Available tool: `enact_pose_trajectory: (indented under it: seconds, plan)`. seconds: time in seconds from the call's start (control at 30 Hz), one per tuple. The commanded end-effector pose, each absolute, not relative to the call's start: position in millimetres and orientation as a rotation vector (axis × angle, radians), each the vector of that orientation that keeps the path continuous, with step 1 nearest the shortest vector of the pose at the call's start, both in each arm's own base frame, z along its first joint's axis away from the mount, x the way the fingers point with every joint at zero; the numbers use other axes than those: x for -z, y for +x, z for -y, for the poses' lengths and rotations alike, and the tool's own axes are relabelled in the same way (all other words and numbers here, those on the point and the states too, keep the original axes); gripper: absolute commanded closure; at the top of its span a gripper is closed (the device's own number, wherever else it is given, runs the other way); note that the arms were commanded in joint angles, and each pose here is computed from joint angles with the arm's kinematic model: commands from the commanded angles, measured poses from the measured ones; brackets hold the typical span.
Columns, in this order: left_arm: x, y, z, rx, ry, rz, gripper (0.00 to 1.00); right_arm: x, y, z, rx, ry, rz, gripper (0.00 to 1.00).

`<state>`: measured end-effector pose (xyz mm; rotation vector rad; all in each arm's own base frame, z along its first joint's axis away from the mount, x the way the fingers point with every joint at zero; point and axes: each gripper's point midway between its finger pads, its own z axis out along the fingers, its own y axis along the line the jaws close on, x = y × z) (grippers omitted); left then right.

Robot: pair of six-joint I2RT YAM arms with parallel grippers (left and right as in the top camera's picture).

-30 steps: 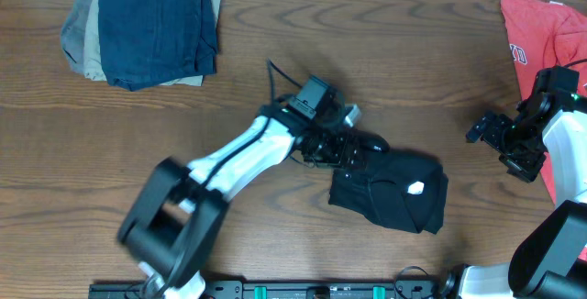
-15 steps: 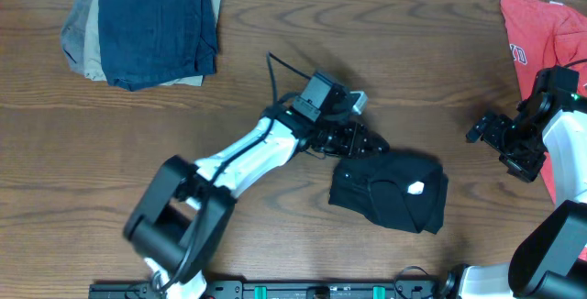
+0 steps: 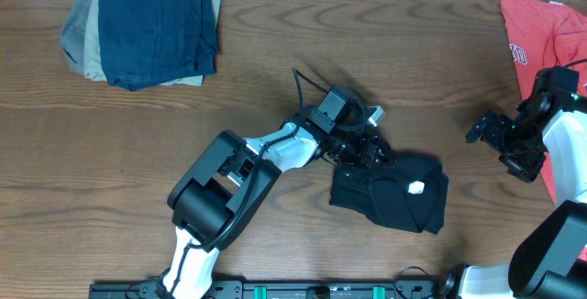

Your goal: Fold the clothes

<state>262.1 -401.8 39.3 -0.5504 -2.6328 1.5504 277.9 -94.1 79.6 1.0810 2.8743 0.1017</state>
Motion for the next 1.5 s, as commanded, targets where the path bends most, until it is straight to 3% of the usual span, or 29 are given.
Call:
enact_pose_trajectory:
  seconds: [0.0,0.13,0.33,0.37,0.5,0.57,0.67,0.87,1.47]
  plan:
    - [-11.0,257.0,396.5,-1.45,-0.479,2.65,0.55,-83.2,279.5,96.7,-0.096,1.096,-2.854,0.01]
    - [-24.9,264.4,399.1,-1.489,-0.475,2.659,0.55,-83.2,279.4,96.7,-0.096,1.097,-2.854,0.01]
    - [-87.0,276.9,394.2,-1.618,-0.512,2.662,0.5,-83.2,279.6,96.7,-0.097,1.096,-2.854,0.01]
    - [-99.1,279.4,389.7,-1.633,-0.508,2.671,0.45,-83.2,279.5,96.7,-0.096,1.096,-2.854,0.01]
    - [-139.7,290.8,363.7,-1.677,-0.502,2.725,0.09,-83.2,279.5,96.7,-0.096,1.096,-2.854,0.01]
    - [-153.9,298.4,343.9,-1.681,-0.499,2.769,0.04,-83.2,279.6,96.7,-0.097,1.096,-2.854,0.01]
    - [-150.7,311.0,307.2,-1.566,-0.417,2.886,0.02,-83.2,279.5,96.7,-0.096,1.096,-2.854,0.01]
    - [-79.5,312.2,210.7,-0.784,-0.135,3.164,0.02,-83.2,279.5,96.7,-0.096,1.096,-2.854,0.01]
    - [-35.3,249.1,287.5,-0.914,-0.405,3.001,0.01,-83.2,279.5,96.7,-0.096,1.096,-2.854,0.01]
